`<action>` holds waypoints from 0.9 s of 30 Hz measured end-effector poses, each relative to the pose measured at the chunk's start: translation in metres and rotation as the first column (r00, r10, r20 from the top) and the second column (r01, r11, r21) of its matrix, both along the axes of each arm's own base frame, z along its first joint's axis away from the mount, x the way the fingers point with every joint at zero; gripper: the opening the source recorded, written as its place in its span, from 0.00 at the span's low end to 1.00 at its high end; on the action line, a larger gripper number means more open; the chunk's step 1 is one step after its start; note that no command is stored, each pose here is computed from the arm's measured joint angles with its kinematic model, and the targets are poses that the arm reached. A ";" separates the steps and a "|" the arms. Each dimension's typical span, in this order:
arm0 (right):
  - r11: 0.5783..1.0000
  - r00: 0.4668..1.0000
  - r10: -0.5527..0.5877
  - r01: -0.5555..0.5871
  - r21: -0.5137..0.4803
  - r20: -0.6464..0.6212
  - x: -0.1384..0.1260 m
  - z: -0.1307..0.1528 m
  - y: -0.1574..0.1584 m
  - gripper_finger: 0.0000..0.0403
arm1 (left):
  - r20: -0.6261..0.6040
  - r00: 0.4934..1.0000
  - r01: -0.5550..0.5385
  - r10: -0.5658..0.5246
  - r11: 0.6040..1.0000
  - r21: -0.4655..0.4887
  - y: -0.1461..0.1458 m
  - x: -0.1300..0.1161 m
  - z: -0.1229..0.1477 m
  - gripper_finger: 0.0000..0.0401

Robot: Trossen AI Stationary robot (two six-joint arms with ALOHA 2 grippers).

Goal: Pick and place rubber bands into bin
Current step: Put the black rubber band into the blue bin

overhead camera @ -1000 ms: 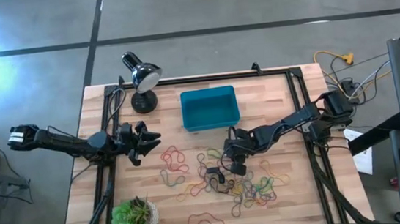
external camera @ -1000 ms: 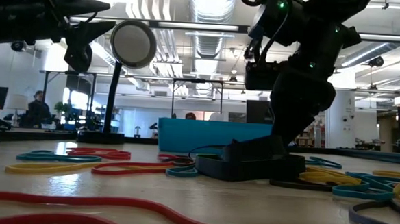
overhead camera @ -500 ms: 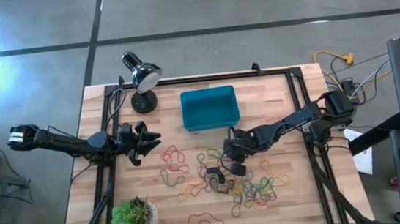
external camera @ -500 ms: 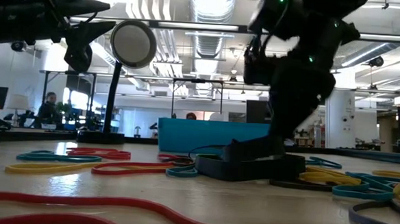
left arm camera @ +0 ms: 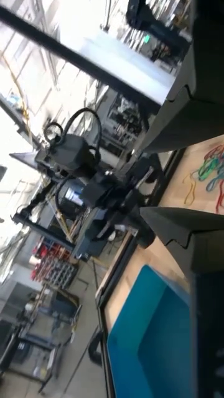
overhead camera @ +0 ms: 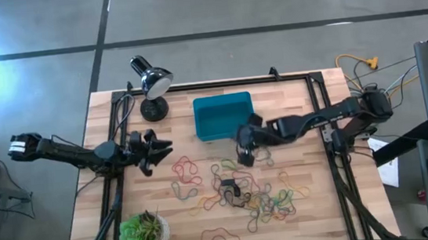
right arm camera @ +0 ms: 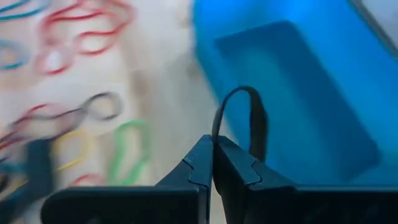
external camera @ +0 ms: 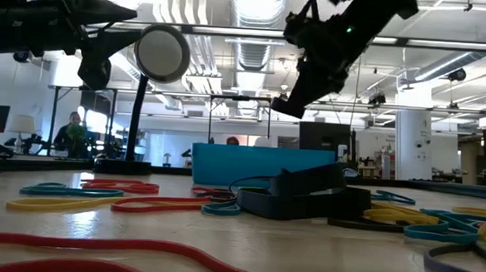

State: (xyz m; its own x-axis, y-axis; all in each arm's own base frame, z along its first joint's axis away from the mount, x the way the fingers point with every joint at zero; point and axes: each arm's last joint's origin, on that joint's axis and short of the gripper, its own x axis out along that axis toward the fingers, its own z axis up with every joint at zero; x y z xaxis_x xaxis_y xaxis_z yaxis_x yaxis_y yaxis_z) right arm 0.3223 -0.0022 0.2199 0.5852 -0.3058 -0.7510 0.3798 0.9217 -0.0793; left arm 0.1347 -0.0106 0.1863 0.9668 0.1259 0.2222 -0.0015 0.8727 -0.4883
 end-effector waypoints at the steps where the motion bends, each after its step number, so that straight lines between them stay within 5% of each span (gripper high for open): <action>1: 1.000 1.000 -0.027 0.027 -0.001 -0.002 0.000 0.000 -0.009 0.02 | -0.001 1.000 -0.015 0.015 1.000 -0.004 0.000 0.000 0.000 0.34; 10: 0.971 0.972 -0.234 0.235 0.037 -0.010 -0.012 -0.004 -0.086 0.02 | -0.006 0.997 -0.071 0.071 0.997 -0.016 0.002 0.001 0.000 0.34; 22: 0.948 0.959 -0.284 0.280 0.153 0.006 -0.022 -0.010 -0.131 0.02 | -0.008 0.998 -0.070 0.070 0.997 -0.016 0.002 0.002 0.000 0.34; 27: 0.965 0.978 -0.208 0.200 0.172 0.031 -0.018 -0.008 -0.133 0.08 | -0.010 0.998 -0.070 0.070 0.997 -0.017 0.002 0.002 0.000 0.34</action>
State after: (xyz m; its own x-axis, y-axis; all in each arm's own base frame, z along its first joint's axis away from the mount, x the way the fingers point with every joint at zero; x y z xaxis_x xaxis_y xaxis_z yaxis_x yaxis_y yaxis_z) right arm 0.3044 -0.1353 0.2124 0.5601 -0.2951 -0.7741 0.5607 0.8229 0.0920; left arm 0.1364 -0.0088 0.1860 0.9577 0.1968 0.2099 -0.0669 0.8619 -0.5027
